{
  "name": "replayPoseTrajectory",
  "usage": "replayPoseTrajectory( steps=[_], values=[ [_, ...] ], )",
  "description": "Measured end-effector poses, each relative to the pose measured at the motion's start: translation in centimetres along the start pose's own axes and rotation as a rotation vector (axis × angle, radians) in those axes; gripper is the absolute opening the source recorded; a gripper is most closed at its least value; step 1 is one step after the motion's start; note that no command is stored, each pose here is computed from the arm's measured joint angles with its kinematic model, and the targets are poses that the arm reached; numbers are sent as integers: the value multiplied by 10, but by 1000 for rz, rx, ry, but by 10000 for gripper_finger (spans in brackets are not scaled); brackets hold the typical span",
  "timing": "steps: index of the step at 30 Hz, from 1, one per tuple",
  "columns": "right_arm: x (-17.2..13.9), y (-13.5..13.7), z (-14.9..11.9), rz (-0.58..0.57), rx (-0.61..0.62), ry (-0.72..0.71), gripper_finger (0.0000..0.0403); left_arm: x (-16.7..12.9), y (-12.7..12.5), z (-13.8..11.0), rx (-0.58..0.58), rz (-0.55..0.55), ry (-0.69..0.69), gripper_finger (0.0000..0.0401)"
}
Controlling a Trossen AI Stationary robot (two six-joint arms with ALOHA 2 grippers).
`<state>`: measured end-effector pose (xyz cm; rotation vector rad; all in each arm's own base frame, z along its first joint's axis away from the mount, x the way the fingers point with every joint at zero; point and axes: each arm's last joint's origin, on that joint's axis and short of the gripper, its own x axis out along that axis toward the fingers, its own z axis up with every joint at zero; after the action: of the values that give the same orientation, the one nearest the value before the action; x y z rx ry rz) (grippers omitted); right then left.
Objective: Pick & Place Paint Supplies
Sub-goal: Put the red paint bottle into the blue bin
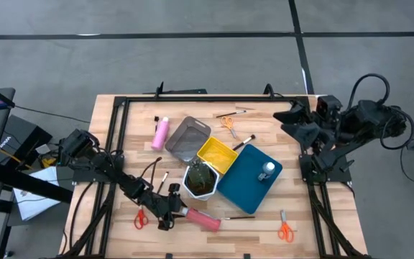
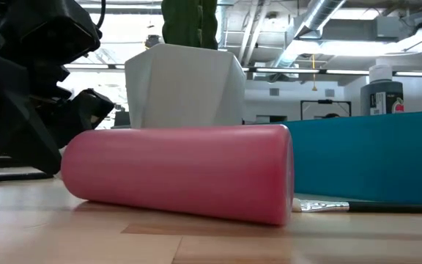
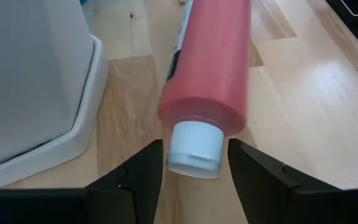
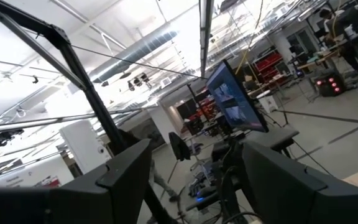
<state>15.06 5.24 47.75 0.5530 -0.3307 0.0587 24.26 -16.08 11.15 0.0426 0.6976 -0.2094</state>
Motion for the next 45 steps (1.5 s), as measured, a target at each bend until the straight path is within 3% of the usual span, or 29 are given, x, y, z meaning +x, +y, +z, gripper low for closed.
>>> replayPoseTrajectory(
  steps=[6, 11, 17, 22, 27, 38, 41, 45],
  values=[
    [0, 1, 0, 3, 1, 2, 249, 0, 0, 0, 0, 0, 0, 157],
    [0, 1, 0, 3, 1, 1, 249, 0, -1, 0, -19, -16, 2, 111],
    [0, 1, 0, 3, -1, 1, 249, -1, -3, 0, -135, -60, 17, 108],
    [0, 1, 1, 10, 6, -14, 249, -10, -11, 2, -149, -138, 36, 108],
    [0, 3, 4, 22, -3, -44, 249, -42, -13, 13, -166, -167, 52, 108],
    [0, 4, 9, 38, -37, -88, 249, -150, 11, 57, -157, -142, 176, 108],
    [0, 4, 9, 36, -54, -87, 249, -165, 16, 68, -153, -127, 192, 108],
    [3, 5, 5, 32, -75, -77, 249, -165, 18, 69, -153, -105, 223, 108]
  ],
)
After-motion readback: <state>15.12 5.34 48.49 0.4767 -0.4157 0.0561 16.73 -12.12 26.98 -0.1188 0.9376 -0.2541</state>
